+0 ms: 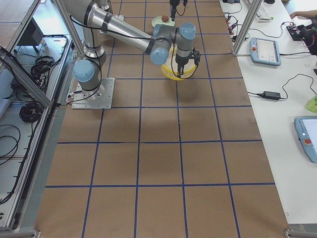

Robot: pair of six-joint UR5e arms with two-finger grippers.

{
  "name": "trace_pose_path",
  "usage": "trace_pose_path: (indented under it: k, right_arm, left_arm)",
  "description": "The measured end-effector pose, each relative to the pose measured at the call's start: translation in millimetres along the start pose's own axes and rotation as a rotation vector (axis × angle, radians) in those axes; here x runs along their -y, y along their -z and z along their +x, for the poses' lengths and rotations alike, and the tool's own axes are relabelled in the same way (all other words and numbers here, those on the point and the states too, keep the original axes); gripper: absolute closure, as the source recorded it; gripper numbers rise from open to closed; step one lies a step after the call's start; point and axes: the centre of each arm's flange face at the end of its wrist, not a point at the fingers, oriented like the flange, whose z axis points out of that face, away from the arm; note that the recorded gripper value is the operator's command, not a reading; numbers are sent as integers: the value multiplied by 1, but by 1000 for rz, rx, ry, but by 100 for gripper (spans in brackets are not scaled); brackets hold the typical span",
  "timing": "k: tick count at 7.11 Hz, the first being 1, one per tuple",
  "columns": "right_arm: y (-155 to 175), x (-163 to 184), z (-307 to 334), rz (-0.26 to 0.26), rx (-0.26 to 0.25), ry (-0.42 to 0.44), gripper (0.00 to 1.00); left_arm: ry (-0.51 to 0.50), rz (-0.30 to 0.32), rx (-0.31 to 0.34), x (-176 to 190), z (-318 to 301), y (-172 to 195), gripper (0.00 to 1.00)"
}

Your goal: Stack buns with steamer

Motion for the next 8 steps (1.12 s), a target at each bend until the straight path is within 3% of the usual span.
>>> trace_pose_path:
  k: [1, 3, 4, 5, 6, 8]
  right_arm:
    - [-2, -14, -44, 0, 0, -17, 93]
    - [-12, -43, -114, -6, -5, -23, 92]
    - [-18, -50, -131, 2, -9, -18, 92]
    - [-24, -52, -139, 2, -11, -15, 92]
    - [-27, -53, -142, 1, -9, -14, 92]
    - [-36, -54, -150, -4, -6, -3, 92]
  left_arm:
    - [-17, -29, -17, -12, -23, -16, 3]
    - [-10, -75, -44, -26, -45, -40, 37]
    - [-7, -94, -56, -27, -48, -51, 45]
    - [-8, -111, -67, -27, -48, -61, 62]
    - [-11, -120, -74, -27, -47, -67, 86]
    - [-9, -108, -70, -25, -47, -67, 91]
